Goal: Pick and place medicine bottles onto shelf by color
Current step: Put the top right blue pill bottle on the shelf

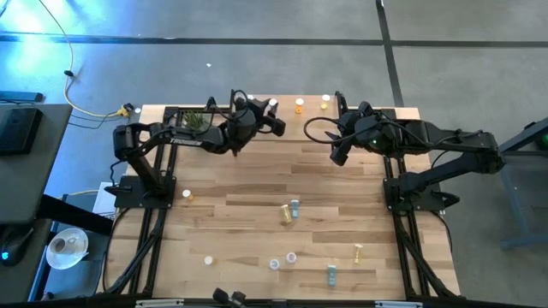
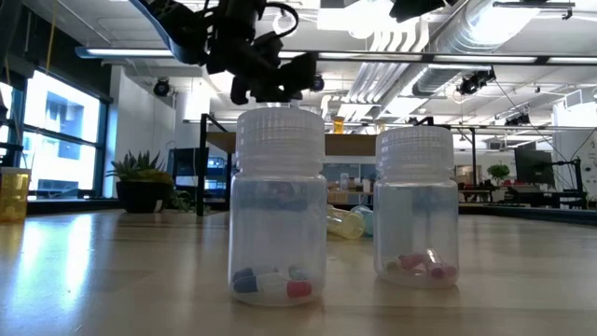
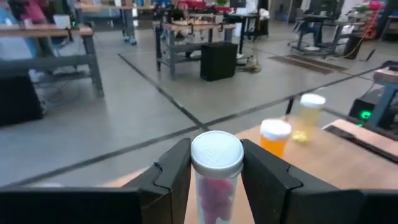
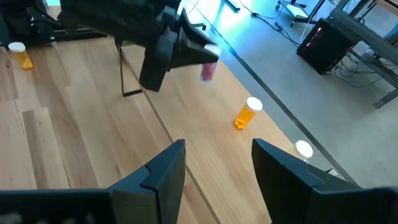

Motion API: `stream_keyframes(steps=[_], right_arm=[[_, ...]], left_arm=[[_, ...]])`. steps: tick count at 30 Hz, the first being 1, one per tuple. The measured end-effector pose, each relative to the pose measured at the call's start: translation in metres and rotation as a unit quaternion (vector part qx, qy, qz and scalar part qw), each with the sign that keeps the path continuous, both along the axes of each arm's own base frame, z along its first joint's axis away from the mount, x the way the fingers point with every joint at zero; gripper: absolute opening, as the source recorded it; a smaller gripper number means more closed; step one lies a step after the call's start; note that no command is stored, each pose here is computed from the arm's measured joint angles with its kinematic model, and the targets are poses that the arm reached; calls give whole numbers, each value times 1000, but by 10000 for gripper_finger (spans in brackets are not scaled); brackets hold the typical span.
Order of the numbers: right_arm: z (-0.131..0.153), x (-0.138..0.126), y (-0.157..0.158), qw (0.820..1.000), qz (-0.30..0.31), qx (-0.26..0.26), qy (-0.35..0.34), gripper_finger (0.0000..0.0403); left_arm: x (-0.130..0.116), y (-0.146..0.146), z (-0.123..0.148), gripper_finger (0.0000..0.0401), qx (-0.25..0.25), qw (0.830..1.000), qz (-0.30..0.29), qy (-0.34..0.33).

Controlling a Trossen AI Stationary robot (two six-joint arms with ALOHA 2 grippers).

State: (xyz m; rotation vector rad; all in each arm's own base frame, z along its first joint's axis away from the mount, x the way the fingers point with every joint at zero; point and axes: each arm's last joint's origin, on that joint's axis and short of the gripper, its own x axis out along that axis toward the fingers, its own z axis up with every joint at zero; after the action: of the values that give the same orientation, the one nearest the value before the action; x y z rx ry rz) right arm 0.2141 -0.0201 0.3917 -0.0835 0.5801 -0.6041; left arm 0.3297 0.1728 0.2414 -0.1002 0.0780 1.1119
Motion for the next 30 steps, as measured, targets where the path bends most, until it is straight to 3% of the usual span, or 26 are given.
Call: stream_keyframes(steps=[6,30], right_arm=[[0,0,0,1000,0,0,0,176],[0,0,0,1000,0,0,1,176]], left_arm=[[6,3,-21,117,-3,998,57,9],[8,9,-31,117,-1,998,68,8]])
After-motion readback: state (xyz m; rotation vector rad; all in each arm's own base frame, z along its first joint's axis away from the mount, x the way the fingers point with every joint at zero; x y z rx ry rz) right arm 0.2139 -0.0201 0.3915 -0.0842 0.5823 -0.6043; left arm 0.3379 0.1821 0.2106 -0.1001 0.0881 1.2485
